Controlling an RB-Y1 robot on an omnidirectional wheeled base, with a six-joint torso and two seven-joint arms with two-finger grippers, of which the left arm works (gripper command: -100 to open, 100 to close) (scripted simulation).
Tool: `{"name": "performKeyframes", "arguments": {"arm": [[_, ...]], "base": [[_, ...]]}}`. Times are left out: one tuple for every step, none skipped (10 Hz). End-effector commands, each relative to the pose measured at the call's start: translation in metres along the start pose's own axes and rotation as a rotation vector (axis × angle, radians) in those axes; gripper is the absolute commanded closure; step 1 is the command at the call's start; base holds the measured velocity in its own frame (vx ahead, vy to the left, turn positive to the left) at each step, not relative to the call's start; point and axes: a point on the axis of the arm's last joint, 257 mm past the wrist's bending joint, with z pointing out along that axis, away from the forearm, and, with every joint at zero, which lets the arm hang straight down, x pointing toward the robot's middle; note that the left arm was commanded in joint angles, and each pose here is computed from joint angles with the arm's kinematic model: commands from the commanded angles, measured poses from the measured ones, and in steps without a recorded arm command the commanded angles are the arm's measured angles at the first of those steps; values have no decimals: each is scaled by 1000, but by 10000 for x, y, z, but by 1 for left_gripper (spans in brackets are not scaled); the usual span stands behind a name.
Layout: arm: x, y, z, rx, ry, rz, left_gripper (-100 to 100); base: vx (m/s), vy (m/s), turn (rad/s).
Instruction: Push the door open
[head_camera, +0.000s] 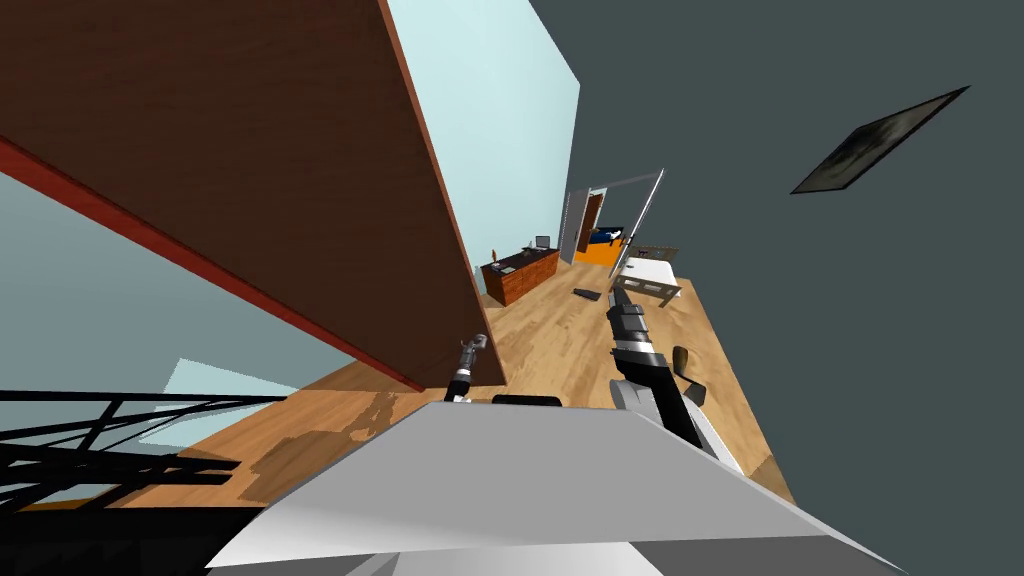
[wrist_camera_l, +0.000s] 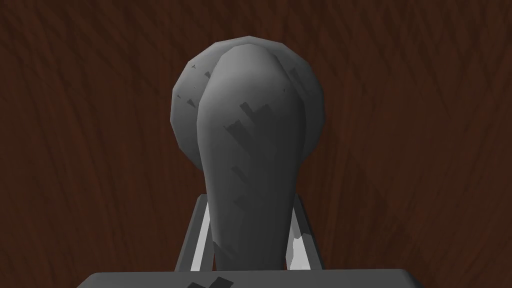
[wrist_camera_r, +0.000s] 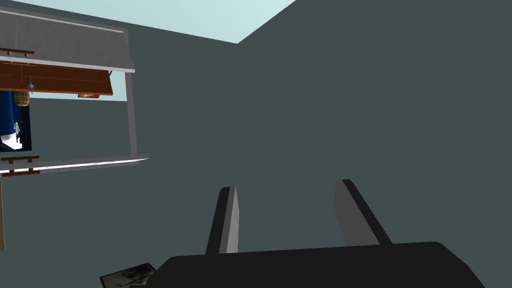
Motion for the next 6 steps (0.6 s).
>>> {"name": "performKeyframes", "arguments": {"arm": [[-116, -71, 75, 19, -31, 1, 100], [-179, -72, 86, 20, -50, 1, 100], [-242, -72, 95, 20, -69, 0, 100], [-300, -72, 102, 20, -86, -1, 100], [-352, -71, 107, 20, -102, -2, 100], [-392, -70, 111, 20, -115, -3, 100]], "base": [[217, -97, 77], [200, -106, 89], [194, -104, 78], [179, -106, 82], [184, -78, 66], [192, -61, 55]]}}
